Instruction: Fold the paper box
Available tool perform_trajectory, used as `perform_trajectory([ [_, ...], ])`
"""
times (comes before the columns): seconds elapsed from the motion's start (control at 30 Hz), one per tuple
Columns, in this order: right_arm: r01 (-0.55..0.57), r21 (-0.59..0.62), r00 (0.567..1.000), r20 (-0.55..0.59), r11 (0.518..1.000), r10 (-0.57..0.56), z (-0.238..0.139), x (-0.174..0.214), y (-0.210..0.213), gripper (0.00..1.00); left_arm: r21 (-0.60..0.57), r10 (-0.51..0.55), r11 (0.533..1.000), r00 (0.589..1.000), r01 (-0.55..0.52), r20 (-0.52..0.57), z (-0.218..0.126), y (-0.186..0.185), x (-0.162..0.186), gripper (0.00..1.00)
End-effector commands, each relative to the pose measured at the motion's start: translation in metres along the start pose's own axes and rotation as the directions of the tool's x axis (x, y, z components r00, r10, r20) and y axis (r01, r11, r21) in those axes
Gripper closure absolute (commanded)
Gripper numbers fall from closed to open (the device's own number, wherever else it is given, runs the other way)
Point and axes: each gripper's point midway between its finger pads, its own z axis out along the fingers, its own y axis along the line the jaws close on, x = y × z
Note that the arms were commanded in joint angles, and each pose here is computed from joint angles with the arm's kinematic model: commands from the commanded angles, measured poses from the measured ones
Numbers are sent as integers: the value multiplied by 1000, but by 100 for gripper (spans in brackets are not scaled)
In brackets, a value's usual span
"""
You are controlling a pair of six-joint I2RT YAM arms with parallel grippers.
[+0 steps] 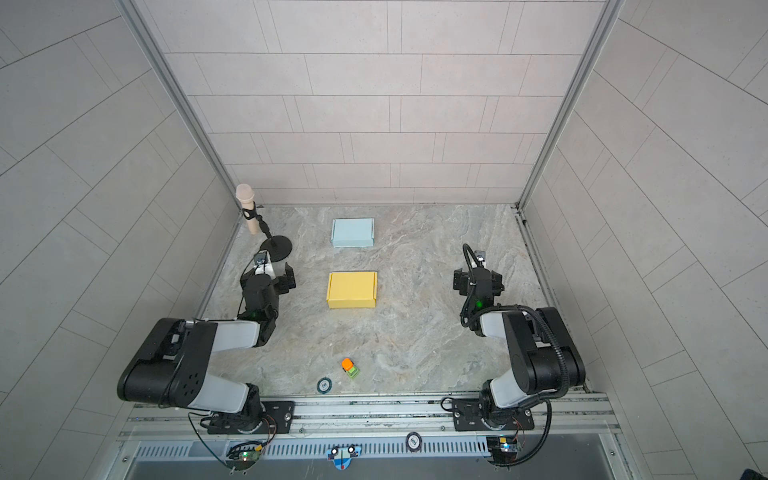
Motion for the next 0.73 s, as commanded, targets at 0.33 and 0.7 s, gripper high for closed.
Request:
perform_trajectory([
  [0.33,64,-41,998,-11,997,-65,4,-4,14,1,4,-10,1000,999,10,31,1,-2,-10,0],
  [0.7,63,-39,998,-13,997,-64,5,-3,13,0,7,-11,1000,999,11,32,0,-3,-10,0],
])
